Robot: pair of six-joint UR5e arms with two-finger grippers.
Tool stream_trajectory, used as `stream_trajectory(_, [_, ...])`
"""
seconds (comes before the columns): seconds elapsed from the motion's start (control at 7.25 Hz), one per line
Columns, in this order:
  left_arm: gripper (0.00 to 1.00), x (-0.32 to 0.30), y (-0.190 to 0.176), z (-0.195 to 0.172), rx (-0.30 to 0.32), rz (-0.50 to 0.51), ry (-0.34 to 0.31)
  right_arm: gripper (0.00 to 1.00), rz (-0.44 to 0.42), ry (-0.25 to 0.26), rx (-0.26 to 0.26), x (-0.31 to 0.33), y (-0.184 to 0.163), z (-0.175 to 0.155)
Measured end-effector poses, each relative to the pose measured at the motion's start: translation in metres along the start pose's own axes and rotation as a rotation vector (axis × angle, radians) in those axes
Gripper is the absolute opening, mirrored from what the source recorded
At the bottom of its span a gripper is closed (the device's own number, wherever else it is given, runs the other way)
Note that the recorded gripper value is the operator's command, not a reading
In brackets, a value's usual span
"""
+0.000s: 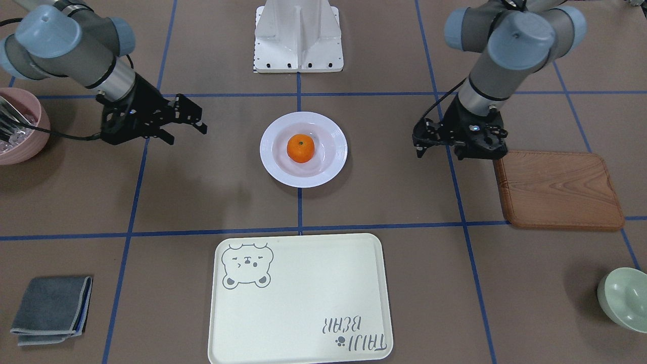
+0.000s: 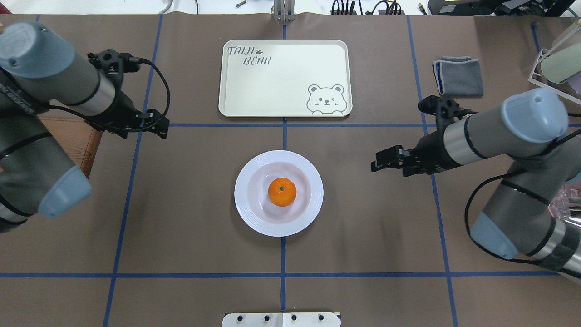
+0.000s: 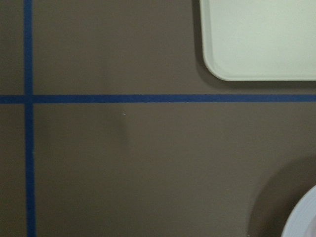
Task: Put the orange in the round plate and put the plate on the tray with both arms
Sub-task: 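Withdraw the left arm toward the board while the right gripper approaches the plate rim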
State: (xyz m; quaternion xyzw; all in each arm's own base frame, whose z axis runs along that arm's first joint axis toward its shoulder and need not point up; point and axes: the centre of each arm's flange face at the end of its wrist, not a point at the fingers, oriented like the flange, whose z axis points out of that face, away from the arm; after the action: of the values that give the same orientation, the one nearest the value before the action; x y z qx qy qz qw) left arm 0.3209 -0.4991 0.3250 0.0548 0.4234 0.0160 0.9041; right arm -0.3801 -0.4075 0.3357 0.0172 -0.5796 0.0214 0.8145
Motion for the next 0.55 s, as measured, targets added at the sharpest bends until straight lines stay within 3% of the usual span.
stream_trajectory(0.28, [0.98,-0.076,-0.01,-0.019,0.011,0.062,-0.04,1.0,0.051,-0.026,-0.004,-0.039,0.031,0.038])
stream_trajectory(0.55, [0.98,-0.111,-0.014,-0.028,0.014,0.082,-0.059,1.0,0.034,-0.043,0.025,-0.056,0.053,0.064])
